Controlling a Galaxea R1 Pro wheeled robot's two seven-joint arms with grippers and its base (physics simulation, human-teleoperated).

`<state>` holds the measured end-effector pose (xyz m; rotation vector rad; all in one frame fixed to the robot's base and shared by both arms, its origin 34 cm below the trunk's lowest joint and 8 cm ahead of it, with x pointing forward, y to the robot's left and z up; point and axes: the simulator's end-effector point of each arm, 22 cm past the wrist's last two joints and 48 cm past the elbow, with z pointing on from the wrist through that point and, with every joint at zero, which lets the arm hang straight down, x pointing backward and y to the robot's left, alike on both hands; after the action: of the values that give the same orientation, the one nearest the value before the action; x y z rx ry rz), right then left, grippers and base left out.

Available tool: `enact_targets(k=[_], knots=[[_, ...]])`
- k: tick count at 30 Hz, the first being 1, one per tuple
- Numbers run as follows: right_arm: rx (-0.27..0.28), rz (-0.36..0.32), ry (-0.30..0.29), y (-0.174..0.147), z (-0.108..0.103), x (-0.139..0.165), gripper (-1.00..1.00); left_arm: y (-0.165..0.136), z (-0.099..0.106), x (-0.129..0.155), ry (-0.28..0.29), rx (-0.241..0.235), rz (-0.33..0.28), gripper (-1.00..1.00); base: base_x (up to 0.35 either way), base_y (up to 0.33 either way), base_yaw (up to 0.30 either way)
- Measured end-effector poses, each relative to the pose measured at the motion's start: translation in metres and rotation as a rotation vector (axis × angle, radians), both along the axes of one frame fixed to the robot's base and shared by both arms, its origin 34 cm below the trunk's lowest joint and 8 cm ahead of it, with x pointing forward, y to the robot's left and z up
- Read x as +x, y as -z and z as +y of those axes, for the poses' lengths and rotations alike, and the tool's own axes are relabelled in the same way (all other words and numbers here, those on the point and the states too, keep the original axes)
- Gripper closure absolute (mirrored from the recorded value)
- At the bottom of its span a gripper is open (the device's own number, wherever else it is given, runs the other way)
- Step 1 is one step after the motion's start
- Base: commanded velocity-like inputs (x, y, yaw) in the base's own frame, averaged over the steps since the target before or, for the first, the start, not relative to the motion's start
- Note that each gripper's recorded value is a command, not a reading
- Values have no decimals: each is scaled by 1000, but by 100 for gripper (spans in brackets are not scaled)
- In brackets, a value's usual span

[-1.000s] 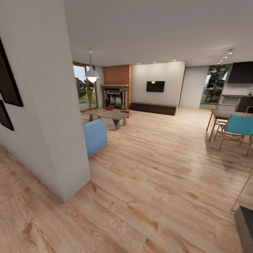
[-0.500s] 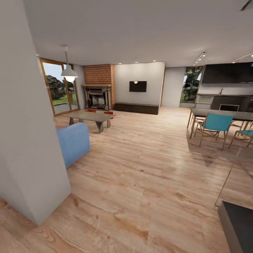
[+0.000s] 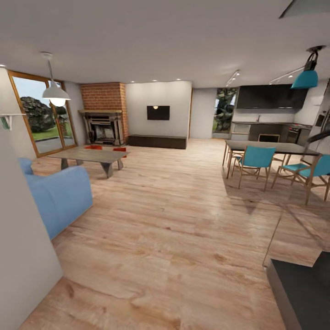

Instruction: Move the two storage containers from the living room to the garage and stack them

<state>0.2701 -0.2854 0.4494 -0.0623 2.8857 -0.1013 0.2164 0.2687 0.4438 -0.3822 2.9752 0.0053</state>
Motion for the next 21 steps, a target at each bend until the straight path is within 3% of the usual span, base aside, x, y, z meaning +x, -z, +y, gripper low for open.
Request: enact_targets(k=[21], knots=[[0,4,-10,0,1,-1,-100,0,0,-1,-2,-1,3,-100,324,0,-8]])
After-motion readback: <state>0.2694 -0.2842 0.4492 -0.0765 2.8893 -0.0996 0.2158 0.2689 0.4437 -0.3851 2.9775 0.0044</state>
